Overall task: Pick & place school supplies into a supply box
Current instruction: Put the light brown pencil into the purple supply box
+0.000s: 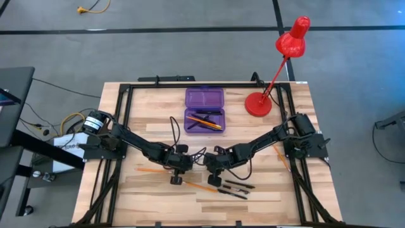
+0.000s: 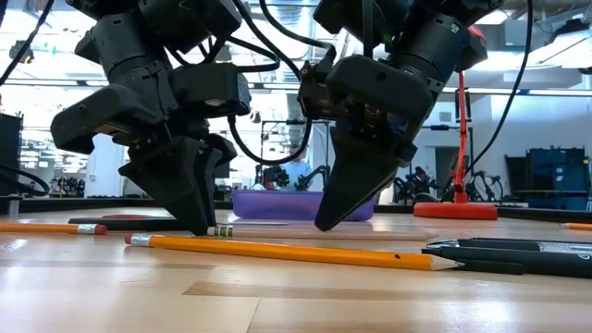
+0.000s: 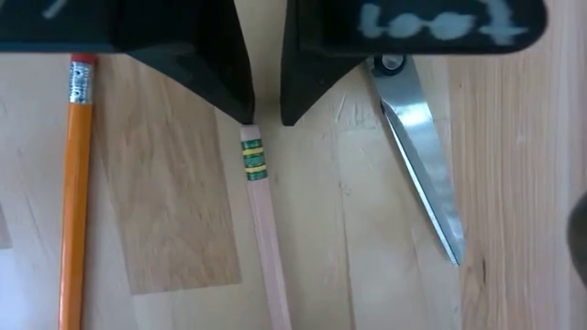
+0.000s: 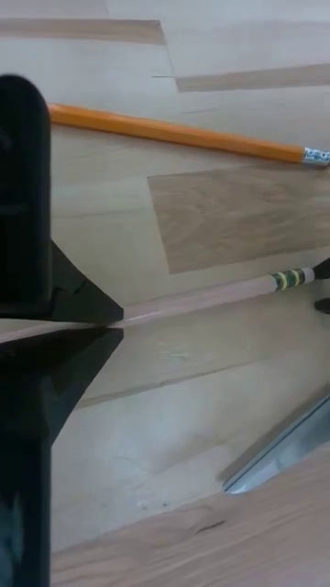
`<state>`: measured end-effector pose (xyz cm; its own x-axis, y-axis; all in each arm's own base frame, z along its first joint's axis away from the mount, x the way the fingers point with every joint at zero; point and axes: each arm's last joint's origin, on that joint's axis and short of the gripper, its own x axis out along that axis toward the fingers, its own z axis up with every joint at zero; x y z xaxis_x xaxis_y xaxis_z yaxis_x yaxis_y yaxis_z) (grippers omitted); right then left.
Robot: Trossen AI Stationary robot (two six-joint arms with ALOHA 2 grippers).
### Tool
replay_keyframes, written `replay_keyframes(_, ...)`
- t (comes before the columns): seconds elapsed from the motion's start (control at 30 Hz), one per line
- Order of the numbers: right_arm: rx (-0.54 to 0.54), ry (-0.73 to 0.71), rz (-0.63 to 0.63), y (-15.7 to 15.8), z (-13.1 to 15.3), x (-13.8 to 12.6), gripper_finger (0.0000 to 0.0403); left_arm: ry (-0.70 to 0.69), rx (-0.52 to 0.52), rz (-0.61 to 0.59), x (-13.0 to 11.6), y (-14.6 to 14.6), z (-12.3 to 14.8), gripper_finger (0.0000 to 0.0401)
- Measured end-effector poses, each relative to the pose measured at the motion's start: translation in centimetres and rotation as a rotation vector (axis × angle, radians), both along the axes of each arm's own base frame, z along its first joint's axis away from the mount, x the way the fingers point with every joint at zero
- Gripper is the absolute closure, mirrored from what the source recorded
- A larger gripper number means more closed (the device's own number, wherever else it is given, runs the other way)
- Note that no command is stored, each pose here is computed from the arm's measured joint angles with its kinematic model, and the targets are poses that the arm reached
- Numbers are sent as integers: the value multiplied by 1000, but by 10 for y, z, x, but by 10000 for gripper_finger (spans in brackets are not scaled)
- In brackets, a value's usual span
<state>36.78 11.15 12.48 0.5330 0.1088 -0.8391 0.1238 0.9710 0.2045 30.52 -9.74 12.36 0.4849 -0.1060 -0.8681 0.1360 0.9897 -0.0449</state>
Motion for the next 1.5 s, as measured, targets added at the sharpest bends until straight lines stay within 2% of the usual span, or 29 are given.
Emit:
replay_keyframes(0.17,4,-63,34,5,3,4,373,3,-3,10,0,0,0,362)
replay_keyframes(0.37,2,-58,34,4,3,3,328,4,-5,22,0,0,0,363)
replay_keyframes(0.53,-6,-24,35,4,-3,2,319,-13,-11,31,1,0,0,363)
replay_keyframes(0.93,11,26,-11,11,-20,12,343,-27,-18,51,2,0,1,363)
replay_keyframes(1.2,8,51,-15,11,-23,18,395,-58,-18,113,4,0,1,363)
replay_keyframes(1.5,-37,1,-21,10,-19,19,401,-76,-3,179,5,1,2,363)
